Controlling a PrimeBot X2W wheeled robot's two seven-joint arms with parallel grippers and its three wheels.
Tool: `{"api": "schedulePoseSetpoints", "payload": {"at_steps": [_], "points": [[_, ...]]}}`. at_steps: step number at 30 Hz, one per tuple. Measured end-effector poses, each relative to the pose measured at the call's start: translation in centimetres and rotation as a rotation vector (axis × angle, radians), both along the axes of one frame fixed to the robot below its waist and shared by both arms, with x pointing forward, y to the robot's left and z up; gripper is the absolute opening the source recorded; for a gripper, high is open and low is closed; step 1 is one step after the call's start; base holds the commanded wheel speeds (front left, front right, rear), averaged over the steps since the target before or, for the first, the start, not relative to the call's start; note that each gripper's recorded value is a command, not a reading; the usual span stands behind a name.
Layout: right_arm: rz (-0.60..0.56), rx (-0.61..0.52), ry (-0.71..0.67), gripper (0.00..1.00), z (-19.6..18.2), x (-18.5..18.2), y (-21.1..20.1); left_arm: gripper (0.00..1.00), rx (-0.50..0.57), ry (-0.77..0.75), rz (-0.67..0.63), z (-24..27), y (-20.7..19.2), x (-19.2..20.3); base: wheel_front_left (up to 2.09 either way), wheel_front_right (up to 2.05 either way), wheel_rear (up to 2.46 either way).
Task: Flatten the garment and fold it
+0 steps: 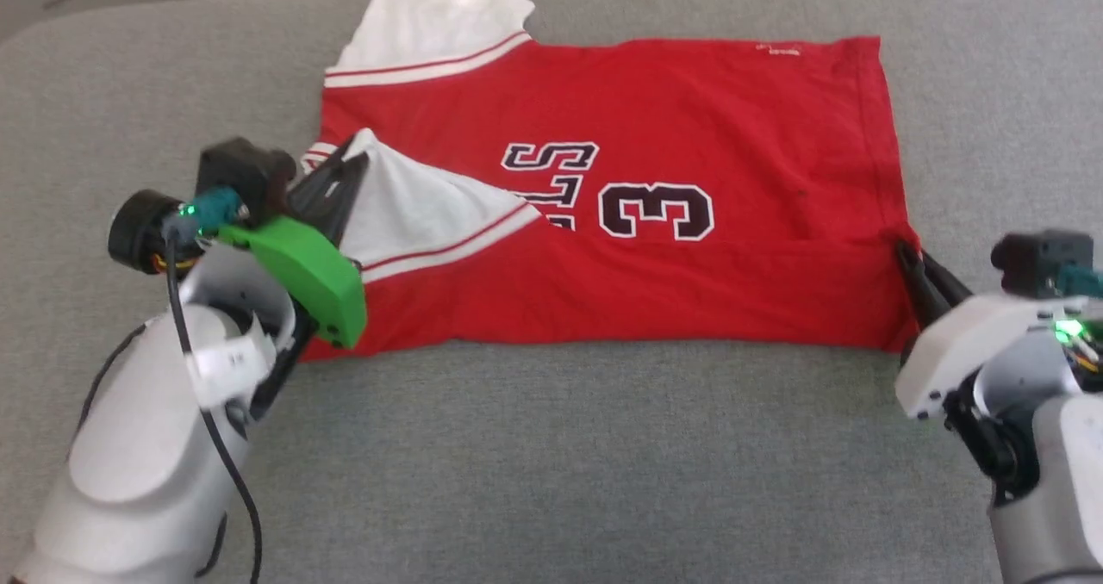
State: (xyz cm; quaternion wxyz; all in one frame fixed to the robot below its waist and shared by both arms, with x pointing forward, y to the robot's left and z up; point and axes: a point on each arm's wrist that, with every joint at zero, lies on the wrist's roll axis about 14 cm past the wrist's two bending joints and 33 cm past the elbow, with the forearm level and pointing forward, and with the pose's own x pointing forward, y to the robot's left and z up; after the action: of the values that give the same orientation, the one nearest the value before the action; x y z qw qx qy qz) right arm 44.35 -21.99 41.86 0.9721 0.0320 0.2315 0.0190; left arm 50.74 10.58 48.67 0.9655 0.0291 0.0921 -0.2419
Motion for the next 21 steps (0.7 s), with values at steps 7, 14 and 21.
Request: {"api": "schedulePoseSetpoints", "payload": {"at_steps": [7,14,21], "points": [[-0.052,0.014,0.150,0.00,-2.7,0.9,-1.1,0.00,0.038,0.273,0.052,-6.6,1.8,1.5,0.00,0.00,0.00],[-0.071,0.010,0.311,0.00,-4.3,0.5,-1.3,0.00,0.042,0.625,0.115,-12.2,3.6,0.0,0.00,0.00,0.00],[-0.058,0.032,0.305,0.78,-2.9,0.4,-0.3,1.00,-0.004,0.561,0.171,-10.6,3.8,0.2,0.00,0.00,0.00]]}}
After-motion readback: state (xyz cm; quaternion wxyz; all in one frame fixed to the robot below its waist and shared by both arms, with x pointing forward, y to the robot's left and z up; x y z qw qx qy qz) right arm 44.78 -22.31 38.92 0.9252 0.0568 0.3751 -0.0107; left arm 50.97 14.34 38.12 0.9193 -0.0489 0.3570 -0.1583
